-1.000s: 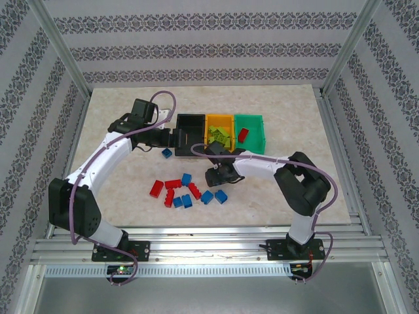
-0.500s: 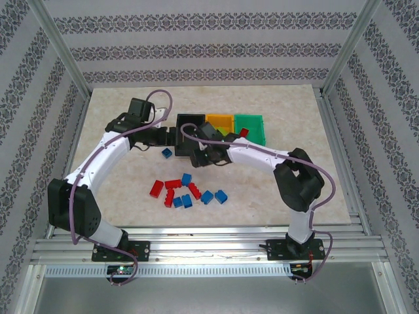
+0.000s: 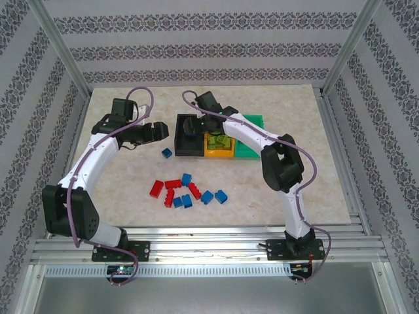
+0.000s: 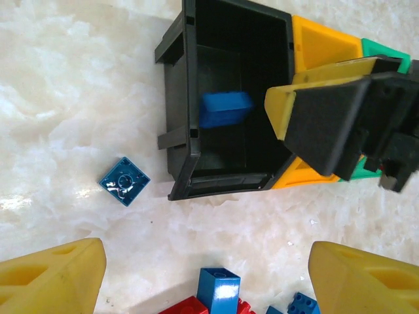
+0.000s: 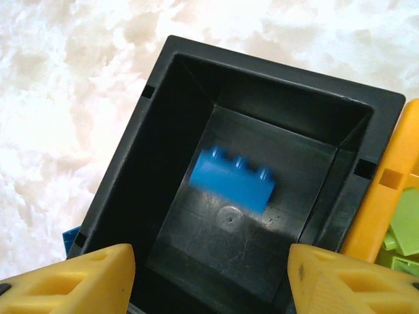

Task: Sort the legos into containers by color
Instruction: Place the lego in the container.

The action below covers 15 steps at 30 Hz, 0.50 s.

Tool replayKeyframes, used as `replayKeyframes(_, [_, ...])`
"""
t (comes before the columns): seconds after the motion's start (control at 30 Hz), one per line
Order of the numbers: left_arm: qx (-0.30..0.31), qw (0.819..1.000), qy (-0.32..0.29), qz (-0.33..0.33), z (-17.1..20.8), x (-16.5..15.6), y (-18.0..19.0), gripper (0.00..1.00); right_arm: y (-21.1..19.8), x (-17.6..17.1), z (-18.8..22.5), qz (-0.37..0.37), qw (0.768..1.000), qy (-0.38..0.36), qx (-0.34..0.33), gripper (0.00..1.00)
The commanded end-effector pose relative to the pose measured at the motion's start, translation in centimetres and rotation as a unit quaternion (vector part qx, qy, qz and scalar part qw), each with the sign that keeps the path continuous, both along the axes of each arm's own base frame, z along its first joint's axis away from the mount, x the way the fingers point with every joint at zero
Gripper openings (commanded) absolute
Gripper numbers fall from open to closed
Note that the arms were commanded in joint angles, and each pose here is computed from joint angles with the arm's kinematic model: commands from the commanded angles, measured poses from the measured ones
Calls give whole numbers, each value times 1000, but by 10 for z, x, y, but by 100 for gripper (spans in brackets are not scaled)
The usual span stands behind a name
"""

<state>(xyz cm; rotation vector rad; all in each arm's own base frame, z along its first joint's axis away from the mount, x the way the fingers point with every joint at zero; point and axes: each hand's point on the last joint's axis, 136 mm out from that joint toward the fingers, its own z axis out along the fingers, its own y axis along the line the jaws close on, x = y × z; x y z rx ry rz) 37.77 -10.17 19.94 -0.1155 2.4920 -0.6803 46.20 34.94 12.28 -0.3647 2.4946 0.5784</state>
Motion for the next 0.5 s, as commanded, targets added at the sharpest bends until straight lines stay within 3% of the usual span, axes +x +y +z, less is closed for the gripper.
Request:
replayKeyframes(0.0, [2,1000,-26,9,12,3,4,81,10,-28,23,32,999,-6,10,64])
replayKeyframes(0.47, [-32,999,-16,-5,9,4,-7,81,-32,-178,-18,94,995,35,-21,64])
